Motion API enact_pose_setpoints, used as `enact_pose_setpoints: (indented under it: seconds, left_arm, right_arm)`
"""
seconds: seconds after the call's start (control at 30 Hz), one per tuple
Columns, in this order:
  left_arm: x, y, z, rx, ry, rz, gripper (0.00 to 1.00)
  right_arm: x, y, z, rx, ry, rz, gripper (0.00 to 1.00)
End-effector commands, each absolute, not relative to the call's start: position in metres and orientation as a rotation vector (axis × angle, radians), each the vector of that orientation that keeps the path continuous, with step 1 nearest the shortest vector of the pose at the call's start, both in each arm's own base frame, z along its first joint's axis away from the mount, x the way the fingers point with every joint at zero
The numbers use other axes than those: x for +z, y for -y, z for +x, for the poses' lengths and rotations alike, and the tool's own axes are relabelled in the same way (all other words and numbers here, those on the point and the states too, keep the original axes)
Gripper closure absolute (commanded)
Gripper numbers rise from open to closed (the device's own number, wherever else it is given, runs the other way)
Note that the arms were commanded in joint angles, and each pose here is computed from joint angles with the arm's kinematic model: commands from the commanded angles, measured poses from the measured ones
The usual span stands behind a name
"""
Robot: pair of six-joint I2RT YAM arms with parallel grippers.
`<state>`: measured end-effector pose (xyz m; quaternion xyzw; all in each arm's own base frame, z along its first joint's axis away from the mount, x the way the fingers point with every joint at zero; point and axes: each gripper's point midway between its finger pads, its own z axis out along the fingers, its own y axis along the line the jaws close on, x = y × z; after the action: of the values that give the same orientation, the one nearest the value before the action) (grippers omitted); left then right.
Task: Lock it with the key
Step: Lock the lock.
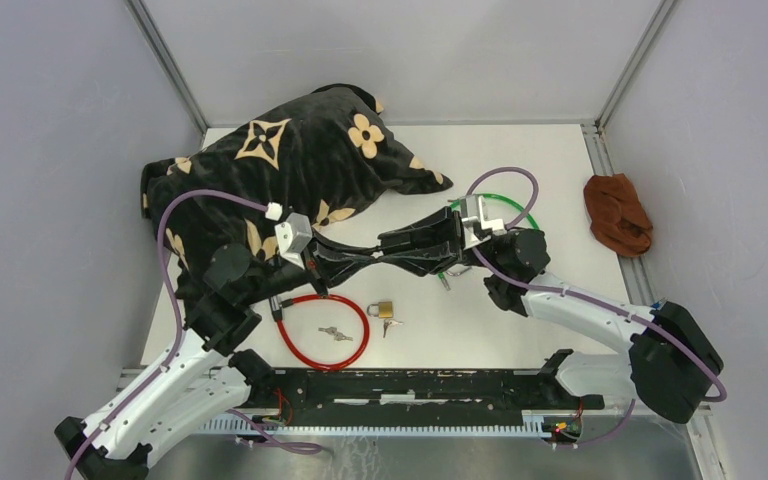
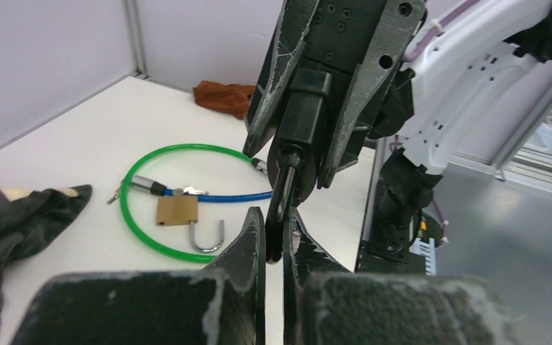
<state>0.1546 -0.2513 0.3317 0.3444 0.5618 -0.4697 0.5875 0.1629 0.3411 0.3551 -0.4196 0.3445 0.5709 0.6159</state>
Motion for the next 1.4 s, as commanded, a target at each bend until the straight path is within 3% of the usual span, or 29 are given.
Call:
enact_pose_setpoints:
  seconds: [0.0,0.17,0.4,0.53,0.73,0.93,1.07,1.23,1.37]
  left_arm:
    - [0.394,0.254,0.098,-1.330,-1.058,0.896,0.97]
    - [0.393,0.252,0.104,-1.307,-1.067,0.863,0.83]
    - [0.379,0.252,0.108,-1.276,-1.085,0.865,0.86]
    - [0.376,0.252,0.110,-1.260,-1.081,0.868,0.77]
    - [0.377,0.252,0.110,-1.250,-1.072,0.873,0.73]
    - [0.367,0.251,0.109,-1.236,-1.096,0.903,0.76]
    - [0.349,0.249,0.110,-1.209,-1.152,0.937,0.69]
    - [0.347,0.248,0.104,-1.247,-1.148,0.946,0.68]
    - [0.342,0.249,0.105,-1.250,-1.165,0.949,0.76]
  right_arm:
    - [0.349,-0.348,0.165,1.295,-0.823,-0.983,1.00]
    - [0.359,-0.343,0.161,1.306,-0.789,-0.962,1.00]
    - [0.365,-0.339,0.158,1.297,-0.770,-0.949,1.00]
    - [0.367,-0.338,0.157,1.290,-0.766,-0.951,1.00]
    - [0.365,-0.338,0.158,1.289,-0.769,-0.951,1.00]
    - [0.370,-0.335,0.156,1.280,-0.756,-0.947,1.00]
    - [0.374,-0.332,0.155,1.266,-0.748,-0.951,1.00]
    - [0.373,-0.330,0.155,1.257,-0.751,-0.953,1.00]
    - [0.374,-0.328,0.154,1.255,-0.748,-0.954,1.00]
